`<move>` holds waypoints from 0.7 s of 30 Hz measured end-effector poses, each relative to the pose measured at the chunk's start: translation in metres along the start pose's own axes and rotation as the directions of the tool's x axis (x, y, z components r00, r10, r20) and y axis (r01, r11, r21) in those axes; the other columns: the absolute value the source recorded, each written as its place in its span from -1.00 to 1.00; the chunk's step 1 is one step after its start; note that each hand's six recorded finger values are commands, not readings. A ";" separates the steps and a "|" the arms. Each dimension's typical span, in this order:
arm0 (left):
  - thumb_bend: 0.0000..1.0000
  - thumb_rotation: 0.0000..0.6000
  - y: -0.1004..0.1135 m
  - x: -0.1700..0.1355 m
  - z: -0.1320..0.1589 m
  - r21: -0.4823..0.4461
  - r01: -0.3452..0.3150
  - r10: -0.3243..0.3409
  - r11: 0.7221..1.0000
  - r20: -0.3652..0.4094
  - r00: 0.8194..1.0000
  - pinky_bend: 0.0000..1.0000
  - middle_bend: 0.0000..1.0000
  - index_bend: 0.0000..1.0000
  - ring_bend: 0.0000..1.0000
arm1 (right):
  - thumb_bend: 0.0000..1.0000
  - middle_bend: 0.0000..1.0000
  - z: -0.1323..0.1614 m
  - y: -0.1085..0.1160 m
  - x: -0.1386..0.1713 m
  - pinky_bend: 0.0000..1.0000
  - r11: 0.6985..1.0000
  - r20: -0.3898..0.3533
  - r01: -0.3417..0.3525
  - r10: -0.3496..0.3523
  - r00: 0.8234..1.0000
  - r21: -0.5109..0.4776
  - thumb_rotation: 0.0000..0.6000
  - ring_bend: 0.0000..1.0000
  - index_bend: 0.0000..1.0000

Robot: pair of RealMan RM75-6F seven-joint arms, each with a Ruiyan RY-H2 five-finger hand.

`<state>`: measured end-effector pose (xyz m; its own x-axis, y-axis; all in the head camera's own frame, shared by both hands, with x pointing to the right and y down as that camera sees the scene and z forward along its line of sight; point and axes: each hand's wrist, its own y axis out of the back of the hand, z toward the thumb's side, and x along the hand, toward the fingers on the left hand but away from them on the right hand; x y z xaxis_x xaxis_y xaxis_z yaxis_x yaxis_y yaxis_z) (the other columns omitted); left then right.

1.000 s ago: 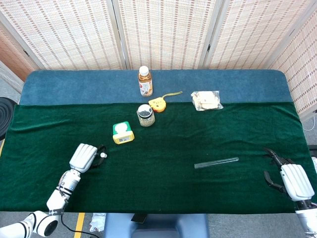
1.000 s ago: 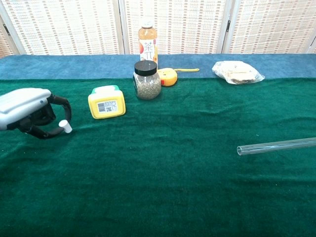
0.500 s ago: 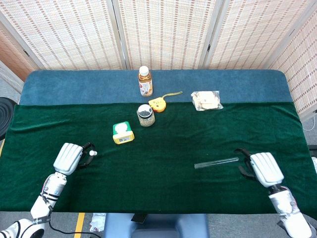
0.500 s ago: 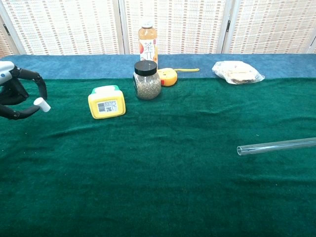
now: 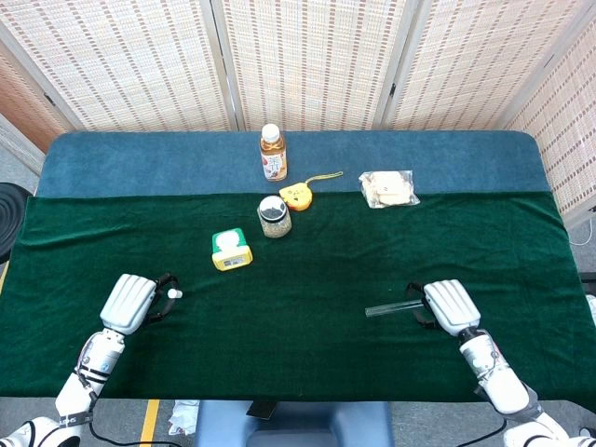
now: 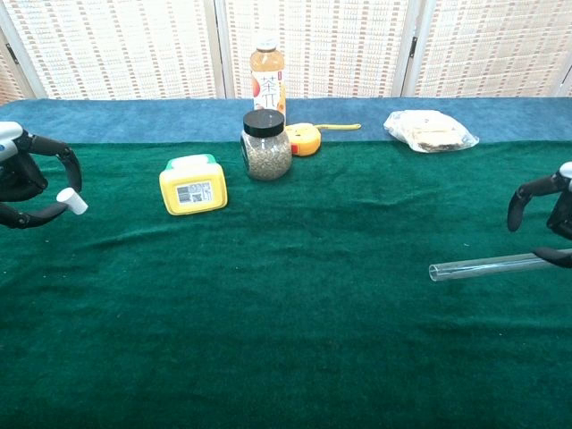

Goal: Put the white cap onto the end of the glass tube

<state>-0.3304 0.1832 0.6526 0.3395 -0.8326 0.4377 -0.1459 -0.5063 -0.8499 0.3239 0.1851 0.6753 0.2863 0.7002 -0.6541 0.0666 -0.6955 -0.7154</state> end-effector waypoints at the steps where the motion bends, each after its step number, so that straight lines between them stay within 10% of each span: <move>1: -0.04 1.00 -0.001 0.000 0.000 0.000 0.002 -0.002 1.000 0.000 1.000 0.68 1.00 0.23 0.92 | -0.18 0.91 0.000 -0.002 -0.002 1.00 1.000 0.002 -0.006 0.006 1.000 0.001 1.00 1.00 -0.15; 21: -0.04 1.00 -0.010 0.000 0.000 0.001 0.029 -0.029 1.000 -0.002 1.000 0.68 1.00 0.22 0.91 | -0.18 0.92 0.002 -0.022 -0.021 1.00 0.994 0.012 -0.052 0.051 0.999 0.100 1.00 1.00 -0.15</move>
<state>-0.3289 0.1888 0.6613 0.3413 -0.8182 0.4626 -0.1354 -0.5298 -0.8372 0.3141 0.1862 0.7045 0.2775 0.6657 -0.6927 -0.0445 -0.7114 -0.7014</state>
